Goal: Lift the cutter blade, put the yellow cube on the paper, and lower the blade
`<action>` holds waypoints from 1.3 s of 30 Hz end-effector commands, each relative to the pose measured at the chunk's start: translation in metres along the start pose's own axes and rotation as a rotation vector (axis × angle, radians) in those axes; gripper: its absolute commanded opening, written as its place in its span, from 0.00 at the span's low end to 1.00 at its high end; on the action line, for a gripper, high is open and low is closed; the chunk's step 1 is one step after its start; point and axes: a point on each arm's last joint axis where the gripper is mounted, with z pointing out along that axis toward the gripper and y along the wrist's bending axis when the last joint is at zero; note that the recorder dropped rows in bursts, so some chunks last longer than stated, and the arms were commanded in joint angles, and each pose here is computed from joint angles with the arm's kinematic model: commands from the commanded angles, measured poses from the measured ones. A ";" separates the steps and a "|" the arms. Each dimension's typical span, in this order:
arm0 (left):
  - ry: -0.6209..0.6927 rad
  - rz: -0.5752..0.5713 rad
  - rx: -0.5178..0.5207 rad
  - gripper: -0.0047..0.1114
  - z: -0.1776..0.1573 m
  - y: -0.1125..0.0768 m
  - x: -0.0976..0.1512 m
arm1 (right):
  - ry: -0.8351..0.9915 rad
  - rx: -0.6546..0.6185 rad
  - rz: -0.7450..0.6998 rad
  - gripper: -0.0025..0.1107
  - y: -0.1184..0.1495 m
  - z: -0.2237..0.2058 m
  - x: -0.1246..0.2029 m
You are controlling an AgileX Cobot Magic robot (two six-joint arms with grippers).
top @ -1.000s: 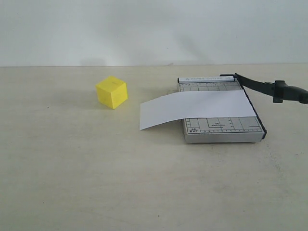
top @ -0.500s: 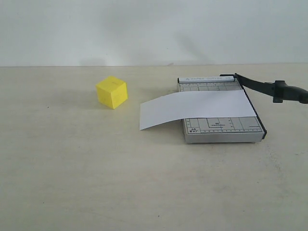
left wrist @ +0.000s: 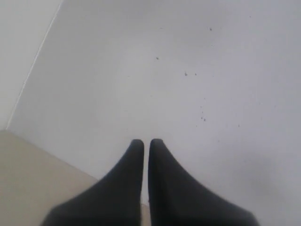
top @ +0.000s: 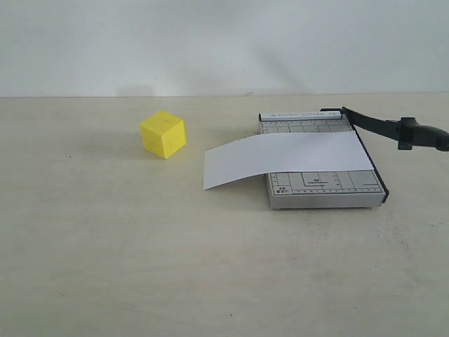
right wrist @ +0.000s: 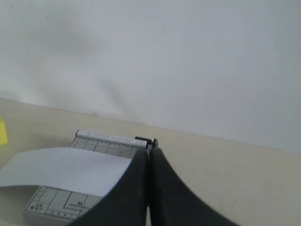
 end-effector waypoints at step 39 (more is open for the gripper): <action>0.978 0.392 0.964 0.08 0.232 -0.304 0.329 | 0.724 -0.022 0.300 0.02 0.016 0.042 0.092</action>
